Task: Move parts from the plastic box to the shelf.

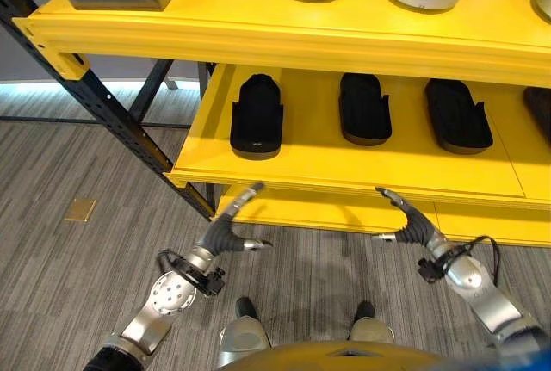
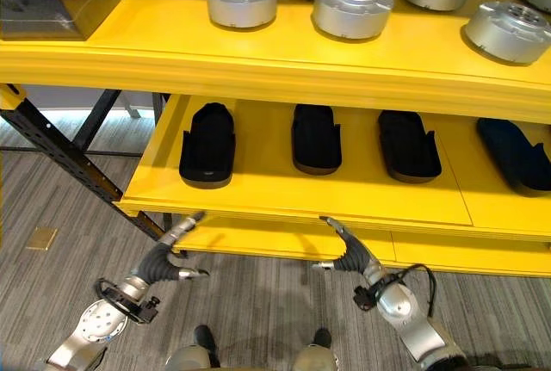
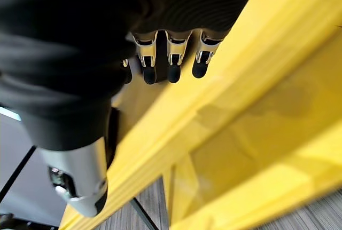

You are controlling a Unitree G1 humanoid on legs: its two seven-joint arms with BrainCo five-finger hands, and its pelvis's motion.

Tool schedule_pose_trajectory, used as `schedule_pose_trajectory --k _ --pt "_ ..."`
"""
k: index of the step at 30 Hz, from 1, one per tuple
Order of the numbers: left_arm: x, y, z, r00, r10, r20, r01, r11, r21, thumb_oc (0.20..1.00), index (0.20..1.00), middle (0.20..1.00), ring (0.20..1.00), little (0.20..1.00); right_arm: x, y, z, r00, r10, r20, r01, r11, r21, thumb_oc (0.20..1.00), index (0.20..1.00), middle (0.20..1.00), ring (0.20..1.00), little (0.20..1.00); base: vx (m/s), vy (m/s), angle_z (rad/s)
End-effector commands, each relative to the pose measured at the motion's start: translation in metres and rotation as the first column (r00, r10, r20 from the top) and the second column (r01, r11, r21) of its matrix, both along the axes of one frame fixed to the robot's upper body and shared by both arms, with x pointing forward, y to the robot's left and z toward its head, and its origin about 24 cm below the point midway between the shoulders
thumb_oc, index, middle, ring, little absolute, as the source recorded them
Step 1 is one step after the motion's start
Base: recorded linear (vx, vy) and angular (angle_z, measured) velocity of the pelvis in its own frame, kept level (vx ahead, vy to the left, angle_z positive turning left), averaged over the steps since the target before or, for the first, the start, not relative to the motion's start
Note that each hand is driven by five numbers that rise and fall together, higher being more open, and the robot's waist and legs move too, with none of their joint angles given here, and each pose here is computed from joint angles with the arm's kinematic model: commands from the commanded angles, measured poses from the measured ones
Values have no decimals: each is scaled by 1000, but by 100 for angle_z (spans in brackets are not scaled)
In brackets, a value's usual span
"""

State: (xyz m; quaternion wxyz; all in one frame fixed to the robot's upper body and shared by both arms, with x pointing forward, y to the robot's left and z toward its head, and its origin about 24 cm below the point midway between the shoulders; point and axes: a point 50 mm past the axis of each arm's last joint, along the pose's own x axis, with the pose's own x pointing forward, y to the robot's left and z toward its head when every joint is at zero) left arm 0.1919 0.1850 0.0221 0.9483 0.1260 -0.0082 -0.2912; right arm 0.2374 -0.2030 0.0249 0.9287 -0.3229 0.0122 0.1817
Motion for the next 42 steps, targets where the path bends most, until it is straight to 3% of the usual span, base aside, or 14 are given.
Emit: schedule_pose_trajectory --k 1,13,15,27,32,42 --pt "9 7 20 998 -55 40 62 983 -171 1000 1000 1000 1000 1000 12 11 23 987 113 112 -109 993 -44 1000 1000 1000 1000 1000 -59 253 -86" --pt "13 -20 14 974 -221 -42 199 935 -293 1000 1000 1000 1000 1000 17 15 34 984 119 132 -123 992 25 1000 1000 1000 1000 1000 32 -45 -26" --pt "13 -19 2 955 -258 -149 192 915 -356 1000 1000 1000 1000 1000 12 20 27 981 148 129 -151 989 10 1000 1000 1000 1000 1000 61 -170 1" --pt "16 -27 5 958 -259 -123 186 888 -421 1000 1000 1000 1000 1000 17 24 31 969 200 142 -191 979 -75 1000 1000 1000 1000 1000 22 200 -35" --pt "10 -14 0 940 -291 -176 208 902 -378 1000 1000 1000 1000 1000 11 30 13 975 208 75 -201 976 -84 1000 1000 1000 1000 1000 64 503 28" --pt "-2 -4 -2 944 -277 -178 216 930 -299 1000 1000 1000 1000 1000 11 41 10 948 316 19 -311 941 -133 1000 1000 1000 1000 1000 -49 97 20"
